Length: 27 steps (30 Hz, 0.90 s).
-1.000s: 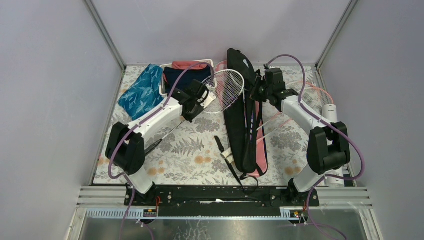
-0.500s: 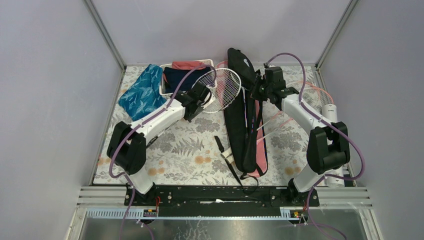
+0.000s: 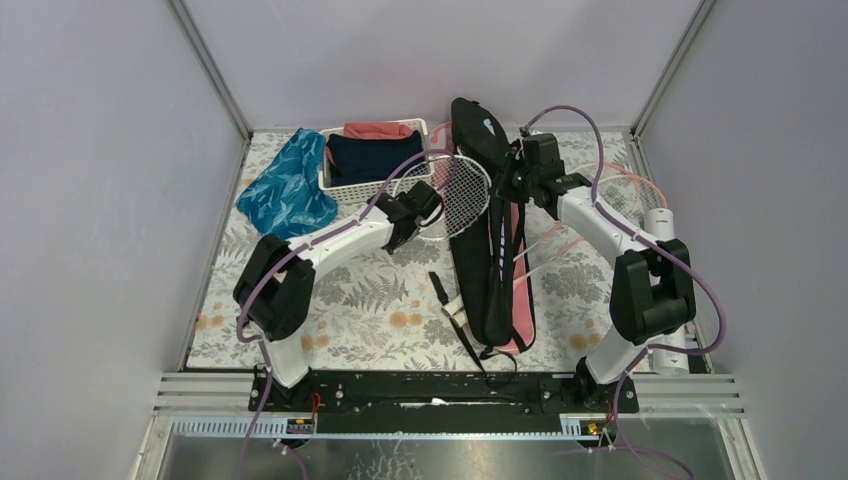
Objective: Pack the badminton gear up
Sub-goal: Place the racket in the racket bag.
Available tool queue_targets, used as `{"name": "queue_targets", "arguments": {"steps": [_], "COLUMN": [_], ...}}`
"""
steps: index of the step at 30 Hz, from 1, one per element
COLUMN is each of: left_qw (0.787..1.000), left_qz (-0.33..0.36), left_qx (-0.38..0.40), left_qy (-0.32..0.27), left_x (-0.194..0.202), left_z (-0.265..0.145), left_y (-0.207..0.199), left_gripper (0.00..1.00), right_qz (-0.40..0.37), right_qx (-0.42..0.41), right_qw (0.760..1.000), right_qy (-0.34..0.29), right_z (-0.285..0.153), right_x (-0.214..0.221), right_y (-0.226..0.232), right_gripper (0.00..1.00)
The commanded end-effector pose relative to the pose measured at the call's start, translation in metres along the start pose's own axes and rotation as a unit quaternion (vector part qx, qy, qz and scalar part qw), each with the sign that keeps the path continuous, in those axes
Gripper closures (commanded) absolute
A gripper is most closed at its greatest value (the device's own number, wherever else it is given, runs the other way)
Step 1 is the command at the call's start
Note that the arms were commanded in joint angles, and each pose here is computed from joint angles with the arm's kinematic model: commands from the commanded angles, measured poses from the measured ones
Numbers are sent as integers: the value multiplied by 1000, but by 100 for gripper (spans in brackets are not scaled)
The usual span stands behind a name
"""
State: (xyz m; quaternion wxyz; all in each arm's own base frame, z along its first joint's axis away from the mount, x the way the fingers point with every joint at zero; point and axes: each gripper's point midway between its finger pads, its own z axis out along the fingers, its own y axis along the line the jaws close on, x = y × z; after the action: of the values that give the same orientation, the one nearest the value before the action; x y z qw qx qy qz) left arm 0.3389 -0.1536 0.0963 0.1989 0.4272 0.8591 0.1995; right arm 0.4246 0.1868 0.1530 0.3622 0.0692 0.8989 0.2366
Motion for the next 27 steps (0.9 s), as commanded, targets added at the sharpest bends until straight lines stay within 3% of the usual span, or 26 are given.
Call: {"name": "queue_targets", "arguments": {"steps": [1,9,16,22,27], "left_qw": [999,998,984,937,890], "left_qz": [4,-13,-44,-91,-171], "left_qx": [-32,23,144,307,395], "left_qy": [-9,-53,-98,-142,-148], "left_x": [-11,-47,-86,-123,-142], "left_z": [0,-7,-18,-40,-47], "left_y": [6,-11,-47,-100,-126], "left_gripper": [100,100,100,100,100], "right_qz": [-17,-16,-10,-3,3], "right_qx": [-14,-20,-27,-40,-51], "right_qw": [1000,1000,1000,999,999], "right_qy": [-23,-1,7,10,11], "right_z": [-1,10,15,16,12], "right_x": [-16,1,5,5,7], "right_y": [17,21,23,28,32], "right_gripper": [100,100,100,100,100]}}
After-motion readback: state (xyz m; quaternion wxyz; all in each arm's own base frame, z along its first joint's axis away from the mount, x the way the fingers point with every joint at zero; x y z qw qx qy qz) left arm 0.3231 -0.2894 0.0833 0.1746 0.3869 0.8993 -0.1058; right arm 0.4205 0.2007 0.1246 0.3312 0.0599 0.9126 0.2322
